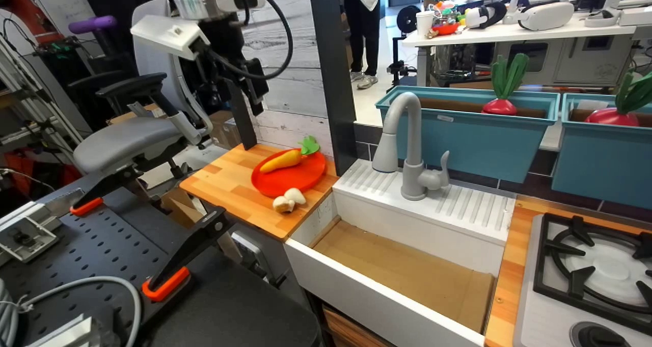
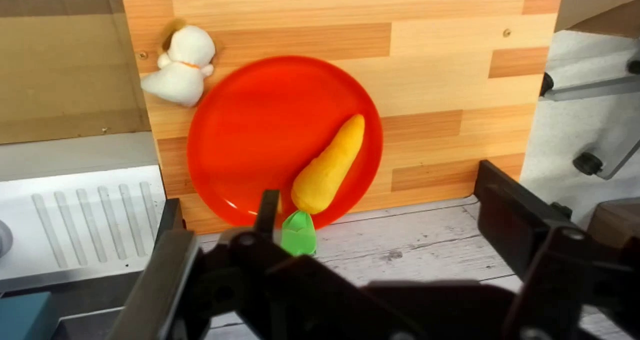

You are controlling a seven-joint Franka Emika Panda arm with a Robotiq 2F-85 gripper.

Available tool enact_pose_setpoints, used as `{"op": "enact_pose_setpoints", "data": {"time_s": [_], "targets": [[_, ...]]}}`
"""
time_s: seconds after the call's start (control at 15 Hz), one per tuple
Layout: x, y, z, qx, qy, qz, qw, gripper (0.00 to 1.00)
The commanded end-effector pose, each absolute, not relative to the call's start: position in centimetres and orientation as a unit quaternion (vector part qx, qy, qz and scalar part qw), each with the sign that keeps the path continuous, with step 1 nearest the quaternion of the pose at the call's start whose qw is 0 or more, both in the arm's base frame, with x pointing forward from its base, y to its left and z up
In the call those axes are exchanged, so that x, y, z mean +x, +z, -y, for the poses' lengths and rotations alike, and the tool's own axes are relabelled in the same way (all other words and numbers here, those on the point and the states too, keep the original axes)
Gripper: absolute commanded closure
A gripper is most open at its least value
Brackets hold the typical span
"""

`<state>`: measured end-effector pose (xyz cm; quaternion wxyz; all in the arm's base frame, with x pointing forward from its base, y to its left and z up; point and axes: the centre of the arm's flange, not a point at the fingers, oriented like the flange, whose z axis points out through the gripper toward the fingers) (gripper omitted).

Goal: Remove the carrot plush toy from the red plate and put it on the table

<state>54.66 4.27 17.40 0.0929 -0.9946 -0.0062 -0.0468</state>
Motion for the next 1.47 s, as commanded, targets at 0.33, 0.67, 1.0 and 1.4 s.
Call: {"op": "enact_pose_setpoints", "data": {"time_s": [0.33, 0.67, 1.0, 1.4], "targets": [[60.2, 7.4, -5.2, -0.995, -0.005, -0.048, 0.086, 0.0], [61.2, 4.0, -6.3, -0.995, 0.002, -0.057, 0.085, 0.0], [62.3, 2.0, -6.4, -0.994, 0.003, -0.071, 0.083, 0.0], [63.2, 0.9, -6.3, -0.993, 0.005, -0.08, 0.082, 0.13]]}}
